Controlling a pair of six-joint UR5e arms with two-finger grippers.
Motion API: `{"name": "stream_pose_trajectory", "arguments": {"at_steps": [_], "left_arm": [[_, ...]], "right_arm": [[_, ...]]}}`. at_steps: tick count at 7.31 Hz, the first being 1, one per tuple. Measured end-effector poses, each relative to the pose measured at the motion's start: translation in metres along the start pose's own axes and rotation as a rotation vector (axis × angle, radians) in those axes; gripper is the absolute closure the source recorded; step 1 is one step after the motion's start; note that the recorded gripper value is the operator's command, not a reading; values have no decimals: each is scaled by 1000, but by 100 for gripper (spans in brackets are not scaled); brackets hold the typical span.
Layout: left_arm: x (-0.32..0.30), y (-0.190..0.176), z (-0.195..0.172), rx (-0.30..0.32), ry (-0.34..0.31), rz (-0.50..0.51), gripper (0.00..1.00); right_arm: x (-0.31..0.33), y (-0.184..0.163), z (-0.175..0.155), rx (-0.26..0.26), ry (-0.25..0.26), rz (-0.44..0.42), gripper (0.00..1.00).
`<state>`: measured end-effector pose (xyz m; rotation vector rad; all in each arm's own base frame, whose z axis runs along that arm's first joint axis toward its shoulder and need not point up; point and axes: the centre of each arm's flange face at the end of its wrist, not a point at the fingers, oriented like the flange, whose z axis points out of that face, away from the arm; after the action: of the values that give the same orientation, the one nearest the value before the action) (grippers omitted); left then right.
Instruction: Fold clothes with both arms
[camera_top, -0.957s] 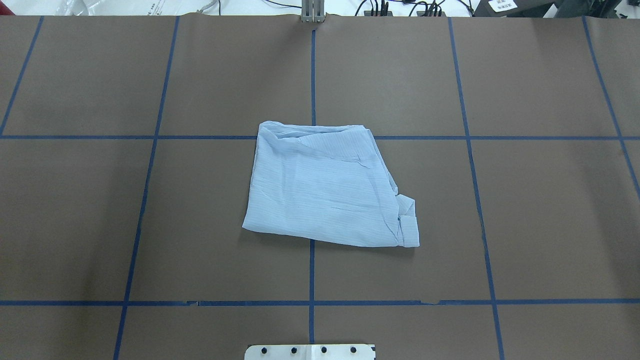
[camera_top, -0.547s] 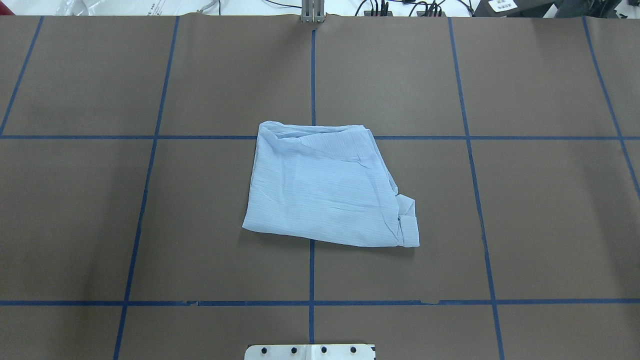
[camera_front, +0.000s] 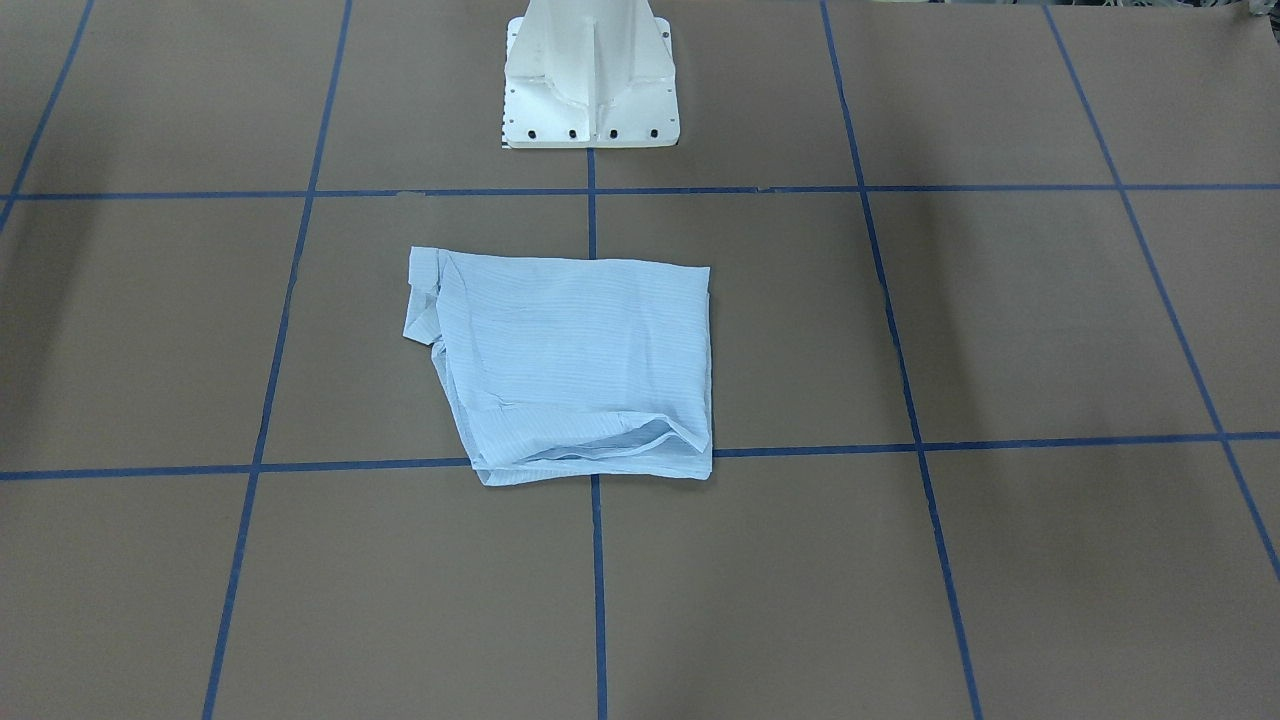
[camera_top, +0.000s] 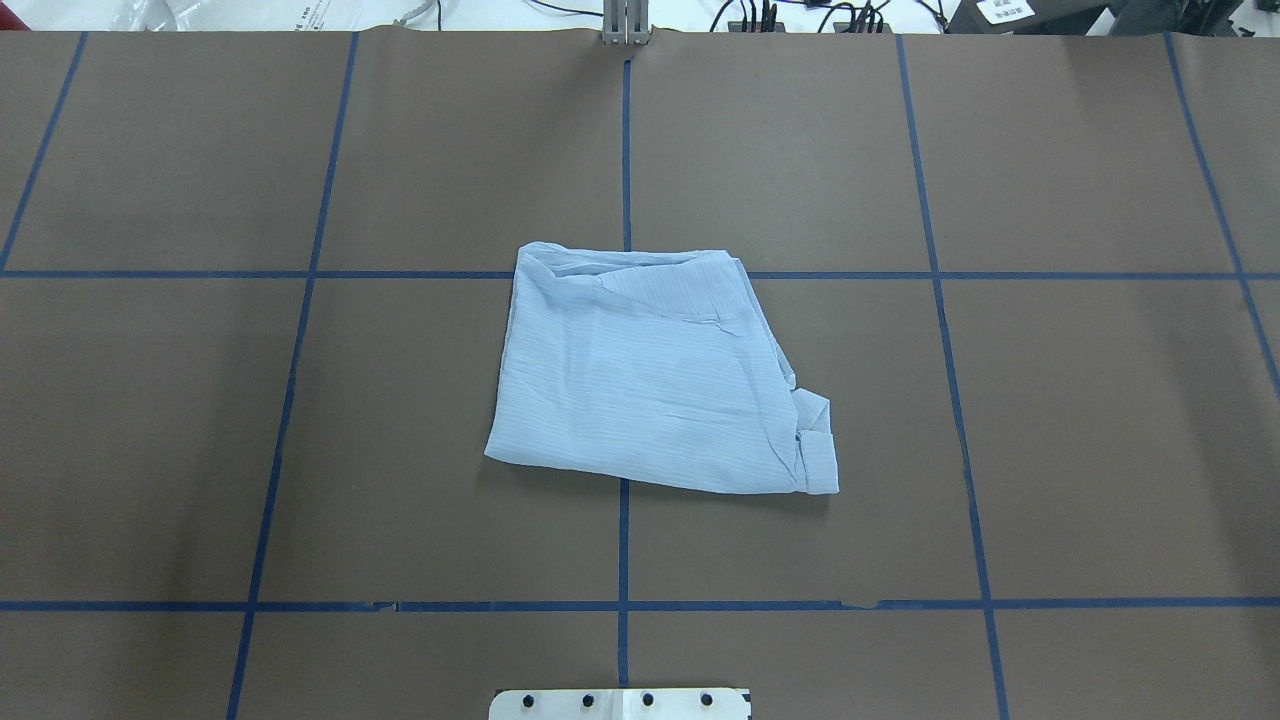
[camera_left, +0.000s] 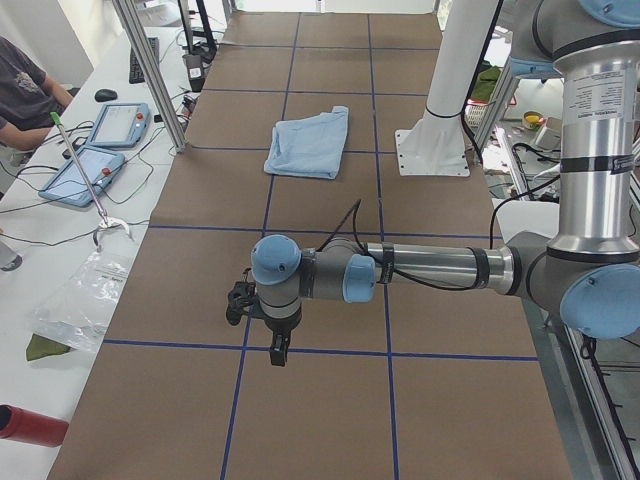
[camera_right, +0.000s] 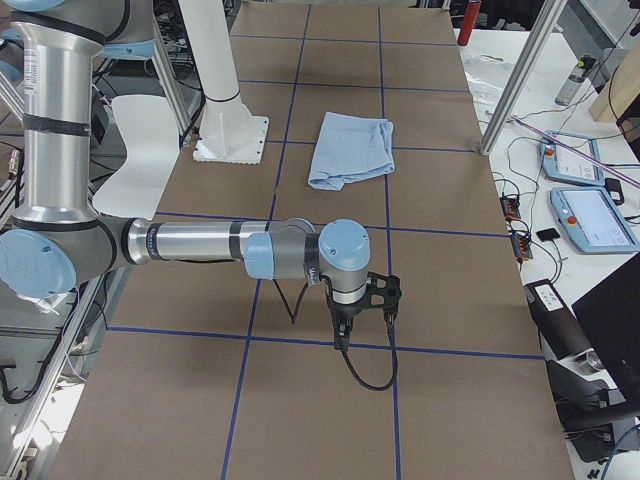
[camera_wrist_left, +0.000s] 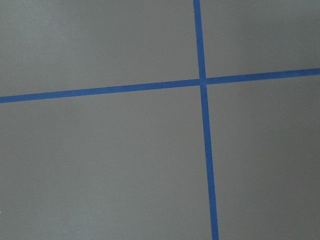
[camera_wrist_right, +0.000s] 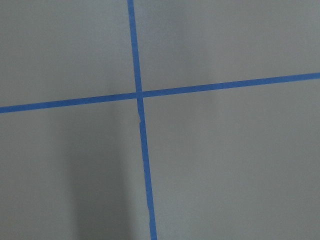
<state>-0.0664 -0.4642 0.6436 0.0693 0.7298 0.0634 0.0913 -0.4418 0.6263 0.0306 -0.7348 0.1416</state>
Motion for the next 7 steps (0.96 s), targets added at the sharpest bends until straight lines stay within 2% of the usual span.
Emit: {"name": "stream_pose_trajectory", "arguments": {"at_steps": [2, 7], "left_arm": [[1, -1, 0, 2, 10, 1, 0], [2, 0, 0, 0, 19, 2, 0]], "right_arm": [[-2, 1, 5, -11, 6, -17, 0], [-12, 9, 22, -77, -14, -116, 0]]}}
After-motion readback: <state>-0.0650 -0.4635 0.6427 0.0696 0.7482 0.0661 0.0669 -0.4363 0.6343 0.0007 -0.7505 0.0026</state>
